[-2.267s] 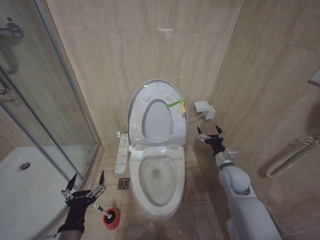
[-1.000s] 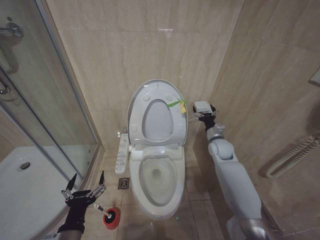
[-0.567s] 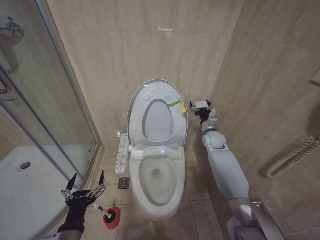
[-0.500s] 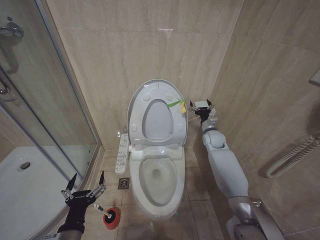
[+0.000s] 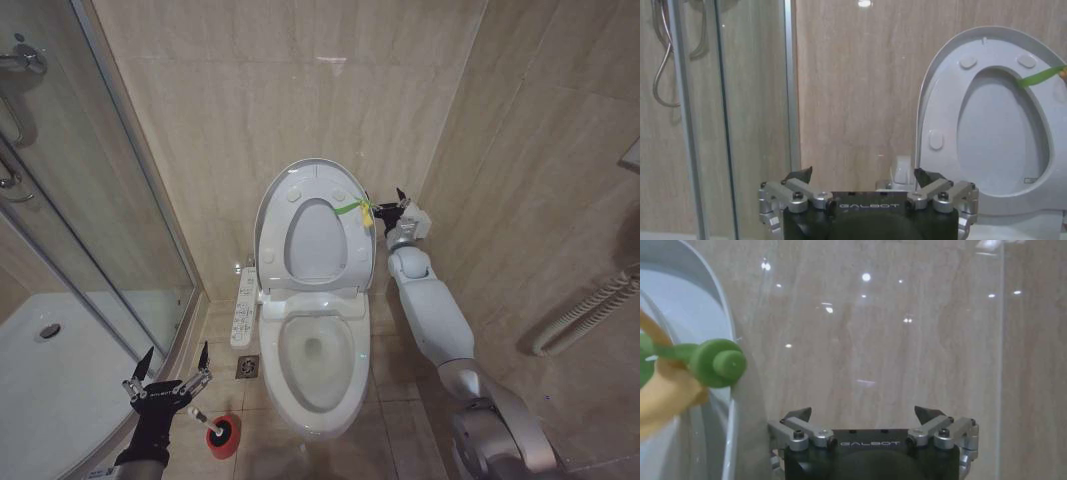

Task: Open the toilet lid, clean the toilet bowl with a toilet brush, close the toilet lid, and flush.

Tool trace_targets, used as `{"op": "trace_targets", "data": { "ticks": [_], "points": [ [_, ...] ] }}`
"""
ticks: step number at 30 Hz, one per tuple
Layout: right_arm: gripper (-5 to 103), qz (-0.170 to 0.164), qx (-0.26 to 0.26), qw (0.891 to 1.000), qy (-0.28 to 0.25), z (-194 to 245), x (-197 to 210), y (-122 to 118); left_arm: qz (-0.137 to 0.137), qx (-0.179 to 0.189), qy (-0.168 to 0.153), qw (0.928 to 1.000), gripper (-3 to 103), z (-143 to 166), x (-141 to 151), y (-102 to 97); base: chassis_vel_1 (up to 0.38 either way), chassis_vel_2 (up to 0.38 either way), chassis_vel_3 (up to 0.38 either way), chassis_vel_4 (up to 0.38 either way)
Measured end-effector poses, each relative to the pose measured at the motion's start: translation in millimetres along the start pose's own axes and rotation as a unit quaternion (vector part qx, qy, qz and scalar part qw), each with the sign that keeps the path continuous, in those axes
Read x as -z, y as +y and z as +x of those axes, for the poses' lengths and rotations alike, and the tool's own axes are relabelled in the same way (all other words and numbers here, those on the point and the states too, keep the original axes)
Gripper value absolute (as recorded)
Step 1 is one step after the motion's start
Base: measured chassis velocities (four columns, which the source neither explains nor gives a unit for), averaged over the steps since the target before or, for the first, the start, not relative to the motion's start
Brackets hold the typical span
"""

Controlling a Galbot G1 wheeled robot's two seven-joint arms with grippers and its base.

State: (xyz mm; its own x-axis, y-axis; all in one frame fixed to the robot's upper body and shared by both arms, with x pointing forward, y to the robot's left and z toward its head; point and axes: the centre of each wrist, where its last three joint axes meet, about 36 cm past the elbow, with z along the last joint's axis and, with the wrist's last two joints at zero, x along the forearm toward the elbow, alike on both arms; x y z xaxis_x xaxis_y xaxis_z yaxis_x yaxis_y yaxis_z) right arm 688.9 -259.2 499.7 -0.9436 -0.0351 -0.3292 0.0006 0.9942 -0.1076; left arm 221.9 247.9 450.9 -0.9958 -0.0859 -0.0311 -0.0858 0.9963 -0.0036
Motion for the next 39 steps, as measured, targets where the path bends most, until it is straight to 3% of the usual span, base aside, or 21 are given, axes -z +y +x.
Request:
{"op": "trace_targets", "data": {
  "ticks": [11, 26, 30, 35, 39],
  "points": [
    [100, -0.021, 0.026, 0.999, 0.006, 37.8, 17.1, -5.3, 0.0, 0.0, 0.0, 1.0, 99, 0.0, 0.0, 0.0, 0.0, 0.0, 0.0, 0.0],
    [100, -0.039, 0.074, 0.995, 0.047, 166.1, 29.0, -7.3, 0.0, 0.0, 0.0, 1.0, 99, 0.0, 0.0, 0.0, 0.0, 0.0, 0.0, 0.0],
    [100, -0.039, 0.071, 0.995, 0.057, 218.6, 45.0, -21.0, 0.0, 0.0, 0.0, 1.0, 99, 0.0, 0.0, 0.0, 0.0, 0.0, 0.0, 0.0],
    [100, -0.027, 0.055, 0.997, 0.052, 228.0, 51.9, -33.8, 0.0, 0.0, 0.0, 1.0, 99, 0.0, 0.0, 0.0, 0.0, 0.0, 0.0, 0.0],
    [100, -0.015, 0.023, 0.999, 0.045, 211.3, 45.5, -43.9, 0.0, 0.0, 0.0, 1.0, 99, 0.0, 0.0, 0.0, 0.0, 0.0, 0.0, 0.0]
  ]
}}
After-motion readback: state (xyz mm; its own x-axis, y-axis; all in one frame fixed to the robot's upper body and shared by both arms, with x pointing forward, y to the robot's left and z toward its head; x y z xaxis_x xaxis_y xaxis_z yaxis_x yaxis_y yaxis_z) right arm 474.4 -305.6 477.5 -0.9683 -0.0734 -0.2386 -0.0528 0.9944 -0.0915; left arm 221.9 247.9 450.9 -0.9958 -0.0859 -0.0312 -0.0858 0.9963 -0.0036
